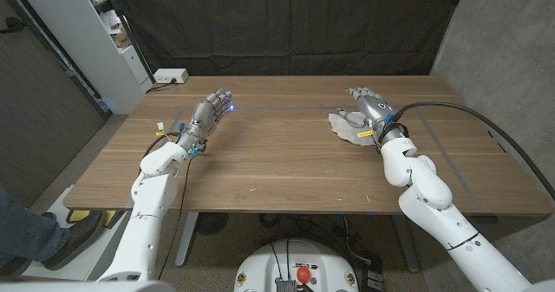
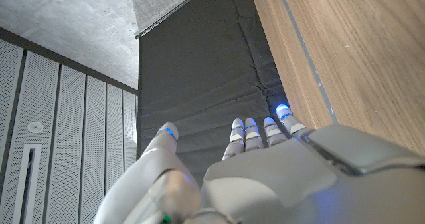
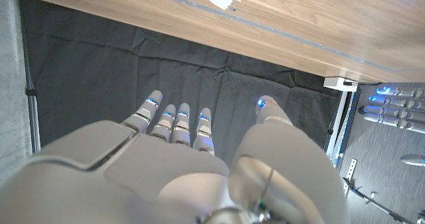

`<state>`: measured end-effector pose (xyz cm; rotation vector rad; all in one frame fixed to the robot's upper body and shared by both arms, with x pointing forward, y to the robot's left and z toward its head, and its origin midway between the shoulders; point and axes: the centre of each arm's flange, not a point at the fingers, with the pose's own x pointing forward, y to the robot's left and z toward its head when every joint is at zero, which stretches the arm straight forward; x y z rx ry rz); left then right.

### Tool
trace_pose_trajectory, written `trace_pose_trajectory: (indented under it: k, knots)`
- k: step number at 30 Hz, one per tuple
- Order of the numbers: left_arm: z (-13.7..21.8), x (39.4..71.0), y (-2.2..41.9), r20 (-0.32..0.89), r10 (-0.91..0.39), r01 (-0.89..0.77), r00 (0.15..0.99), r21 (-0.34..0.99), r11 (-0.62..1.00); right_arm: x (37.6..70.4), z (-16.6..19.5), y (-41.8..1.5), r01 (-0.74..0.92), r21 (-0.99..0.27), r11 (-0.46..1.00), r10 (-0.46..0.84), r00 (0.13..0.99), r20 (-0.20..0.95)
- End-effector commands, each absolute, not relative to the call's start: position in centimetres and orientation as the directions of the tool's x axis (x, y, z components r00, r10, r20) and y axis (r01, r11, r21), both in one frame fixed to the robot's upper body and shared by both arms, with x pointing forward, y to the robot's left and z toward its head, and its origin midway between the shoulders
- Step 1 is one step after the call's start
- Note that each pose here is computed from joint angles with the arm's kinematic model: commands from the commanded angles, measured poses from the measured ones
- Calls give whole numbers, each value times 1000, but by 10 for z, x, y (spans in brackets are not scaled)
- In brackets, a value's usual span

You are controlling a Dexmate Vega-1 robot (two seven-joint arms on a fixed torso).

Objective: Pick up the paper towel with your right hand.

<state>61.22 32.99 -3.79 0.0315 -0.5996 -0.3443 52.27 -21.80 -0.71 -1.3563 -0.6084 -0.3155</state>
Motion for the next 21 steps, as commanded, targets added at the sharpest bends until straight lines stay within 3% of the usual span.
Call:
trace_pose_trajectory:
  k: [1,21]
  knots:
    - [-43,613,332,548,-323,313,772,115,943,524,-6,-215,513,-843,161,120,838,533]
    - [-41,613,334,551,-319,307,771,116,945,529,-7,-214,479,-867,137,85,866,492]
